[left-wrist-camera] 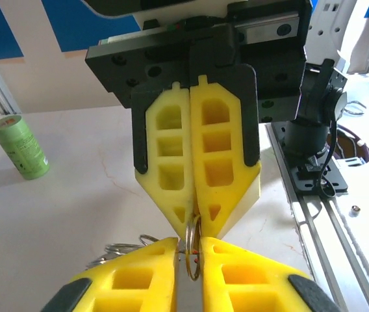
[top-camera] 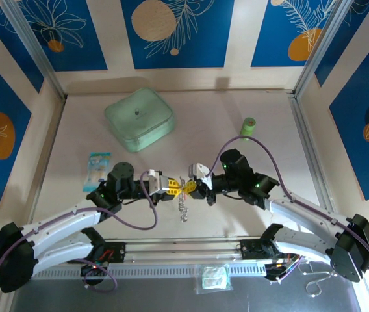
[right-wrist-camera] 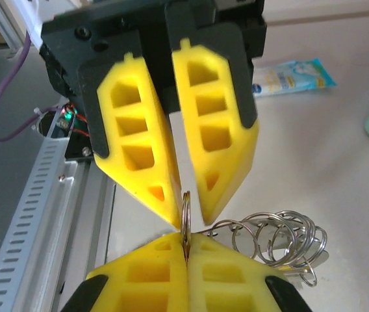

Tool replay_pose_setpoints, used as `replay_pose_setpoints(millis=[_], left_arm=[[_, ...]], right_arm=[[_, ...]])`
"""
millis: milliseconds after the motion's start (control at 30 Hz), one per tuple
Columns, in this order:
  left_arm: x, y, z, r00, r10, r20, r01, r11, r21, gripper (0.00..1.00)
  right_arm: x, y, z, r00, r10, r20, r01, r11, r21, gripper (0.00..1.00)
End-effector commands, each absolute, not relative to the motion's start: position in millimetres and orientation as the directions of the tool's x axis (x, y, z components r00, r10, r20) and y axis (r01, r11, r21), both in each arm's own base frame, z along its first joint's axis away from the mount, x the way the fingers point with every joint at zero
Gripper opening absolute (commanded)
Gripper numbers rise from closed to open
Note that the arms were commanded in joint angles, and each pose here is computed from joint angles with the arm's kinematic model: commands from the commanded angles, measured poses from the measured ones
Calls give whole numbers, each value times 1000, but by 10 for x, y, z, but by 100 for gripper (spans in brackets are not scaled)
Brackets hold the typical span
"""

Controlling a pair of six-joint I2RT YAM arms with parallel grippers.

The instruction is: Put the keys on the keyring

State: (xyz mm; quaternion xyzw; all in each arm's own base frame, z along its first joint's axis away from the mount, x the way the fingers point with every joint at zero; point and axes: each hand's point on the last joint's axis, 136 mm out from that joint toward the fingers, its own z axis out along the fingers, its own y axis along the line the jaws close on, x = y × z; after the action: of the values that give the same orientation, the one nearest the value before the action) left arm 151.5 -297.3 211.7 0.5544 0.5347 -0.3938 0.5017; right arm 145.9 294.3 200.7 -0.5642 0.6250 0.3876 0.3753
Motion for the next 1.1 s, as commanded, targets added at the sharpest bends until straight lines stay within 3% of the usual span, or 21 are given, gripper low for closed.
replay_pose_setpoints(millis=[0,367,600,767,1067], left_arm=[[1517,-2988,2180,151,225,-963,983,66,170,16],[1466,-2991,2120,186,306,-934,980,10,199,16],[1452,-2995,2139,204,310,-929,977,-4,214,0],[1457,-2983,2167,194,282,-940,978,21,209,0],[1459,-2990,2220,156,204,-967,983,63,172,0]], right_arm=[[1434,2943,2052,-46,-464,-884,-999,41,30,0],[1433,2990,2049,43,-601,-798,-999,-14,-44,0],[1441,3039,2070,64,-614,-787,-998,-23,-63,0],[1511,2941,2072,-8,-546,-838,-998,56,-27,32],[1468,2908,1872,-109,-489,-865,-992,114,61,35]])
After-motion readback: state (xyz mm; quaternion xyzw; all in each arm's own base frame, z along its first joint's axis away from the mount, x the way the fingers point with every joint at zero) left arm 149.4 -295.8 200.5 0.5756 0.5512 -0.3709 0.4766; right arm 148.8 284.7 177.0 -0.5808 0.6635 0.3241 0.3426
